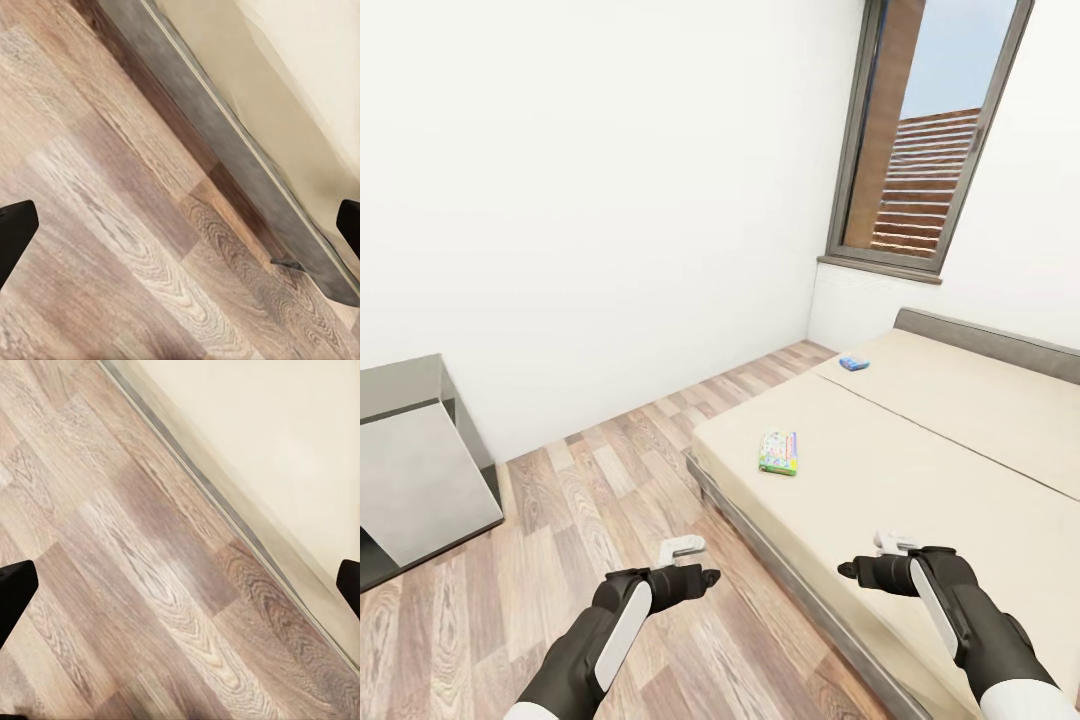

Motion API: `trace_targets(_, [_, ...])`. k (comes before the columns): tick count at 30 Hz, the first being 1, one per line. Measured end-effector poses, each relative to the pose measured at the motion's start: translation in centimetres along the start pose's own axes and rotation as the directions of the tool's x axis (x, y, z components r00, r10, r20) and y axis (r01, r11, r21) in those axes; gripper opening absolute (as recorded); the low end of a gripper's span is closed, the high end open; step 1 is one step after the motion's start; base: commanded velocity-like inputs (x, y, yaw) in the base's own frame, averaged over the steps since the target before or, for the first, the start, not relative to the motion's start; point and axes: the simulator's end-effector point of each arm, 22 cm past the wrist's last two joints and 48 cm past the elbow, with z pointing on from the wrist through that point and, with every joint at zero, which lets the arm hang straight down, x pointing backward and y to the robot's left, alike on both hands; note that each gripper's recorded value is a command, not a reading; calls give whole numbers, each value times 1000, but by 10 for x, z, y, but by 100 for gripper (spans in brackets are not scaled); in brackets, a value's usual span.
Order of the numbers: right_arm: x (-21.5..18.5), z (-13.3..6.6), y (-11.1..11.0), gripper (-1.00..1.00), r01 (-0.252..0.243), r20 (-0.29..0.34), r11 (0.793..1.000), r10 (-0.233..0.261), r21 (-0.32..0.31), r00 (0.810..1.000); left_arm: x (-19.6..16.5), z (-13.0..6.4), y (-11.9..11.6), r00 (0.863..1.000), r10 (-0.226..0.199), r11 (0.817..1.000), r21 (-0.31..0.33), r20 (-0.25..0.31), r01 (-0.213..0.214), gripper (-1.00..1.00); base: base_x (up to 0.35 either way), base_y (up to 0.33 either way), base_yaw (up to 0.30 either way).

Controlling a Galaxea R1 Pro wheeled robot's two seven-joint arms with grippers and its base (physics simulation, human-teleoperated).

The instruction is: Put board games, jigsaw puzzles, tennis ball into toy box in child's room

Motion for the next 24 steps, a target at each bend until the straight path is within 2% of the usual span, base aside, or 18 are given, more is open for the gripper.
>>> trace_targets(24, [0, 0, 0, 100, 0, -1, 1000, 0, 0, 1000, -1, 0, 0, 1000, -1, 1000, 0, 1, 1, 100, 3, 2, 0])
